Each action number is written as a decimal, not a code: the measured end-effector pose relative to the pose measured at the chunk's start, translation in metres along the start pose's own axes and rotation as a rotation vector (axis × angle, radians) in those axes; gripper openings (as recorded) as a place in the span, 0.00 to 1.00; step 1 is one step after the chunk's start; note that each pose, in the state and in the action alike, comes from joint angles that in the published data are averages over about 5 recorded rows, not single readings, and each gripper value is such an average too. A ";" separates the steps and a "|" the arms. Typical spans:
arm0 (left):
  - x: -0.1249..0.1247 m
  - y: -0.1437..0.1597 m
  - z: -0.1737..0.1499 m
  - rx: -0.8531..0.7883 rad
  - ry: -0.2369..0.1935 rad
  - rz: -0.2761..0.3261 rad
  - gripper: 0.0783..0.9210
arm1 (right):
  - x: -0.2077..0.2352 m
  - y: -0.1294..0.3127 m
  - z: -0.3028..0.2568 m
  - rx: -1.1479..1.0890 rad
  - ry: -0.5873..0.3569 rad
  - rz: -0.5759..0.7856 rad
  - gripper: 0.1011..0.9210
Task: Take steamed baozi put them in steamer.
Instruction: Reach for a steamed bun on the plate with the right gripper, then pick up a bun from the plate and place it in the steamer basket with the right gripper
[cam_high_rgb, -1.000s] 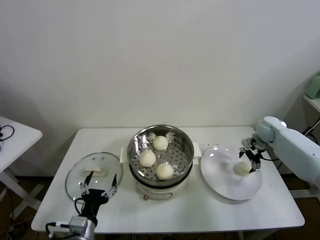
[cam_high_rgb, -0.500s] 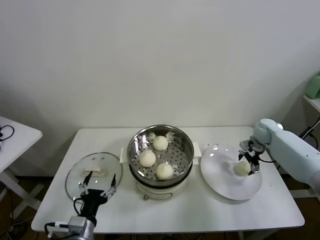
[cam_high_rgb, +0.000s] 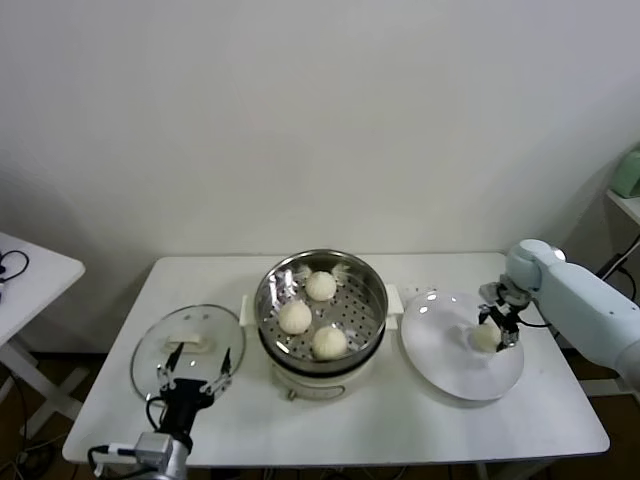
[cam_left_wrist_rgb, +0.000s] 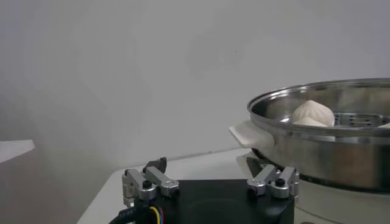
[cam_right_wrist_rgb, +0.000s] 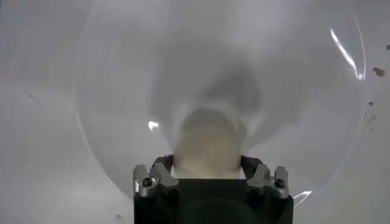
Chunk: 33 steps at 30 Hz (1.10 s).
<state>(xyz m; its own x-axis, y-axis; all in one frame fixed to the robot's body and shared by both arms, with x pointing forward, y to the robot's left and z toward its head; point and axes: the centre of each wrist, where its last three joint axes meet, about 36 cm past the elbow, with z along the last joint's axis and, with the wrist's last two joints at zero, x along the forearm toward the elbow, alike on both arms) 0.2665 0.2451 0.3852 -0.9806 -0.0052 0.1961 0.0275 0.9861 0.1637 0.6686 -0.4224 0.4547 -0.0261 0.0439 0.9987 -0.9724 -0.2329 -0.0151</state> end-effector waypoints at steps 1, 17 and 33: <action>0.000 0.000 0.000 0.000 0.000 0.000 0.88 | 0.000 0.000 0.000 0.000 0.000 0.000 0.75; 0.000 0.001 -0.002 0.005 -0.004 -0.006 0.88 | 0.010 -0.004 0.001 -0.009 -0.011 0.017 0.71; 0.000 -0.003 -0.014 -0.010 -0.052 0.003 0.88 | 0.121 -0.047 -0.023 -0.084 -0.135 0.117 0.69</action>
<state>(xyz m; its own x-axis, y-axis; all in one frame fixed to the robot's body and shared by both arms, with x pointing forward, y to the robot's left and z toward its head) 0.2689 0.2395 0.3985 -0.9892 0.0067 0.1461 0.0322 0.9845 0.1724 0.7056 -0.3835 0.5752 -0.1142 -0.1110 0.9872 -0.9807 -0.1462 -0.1298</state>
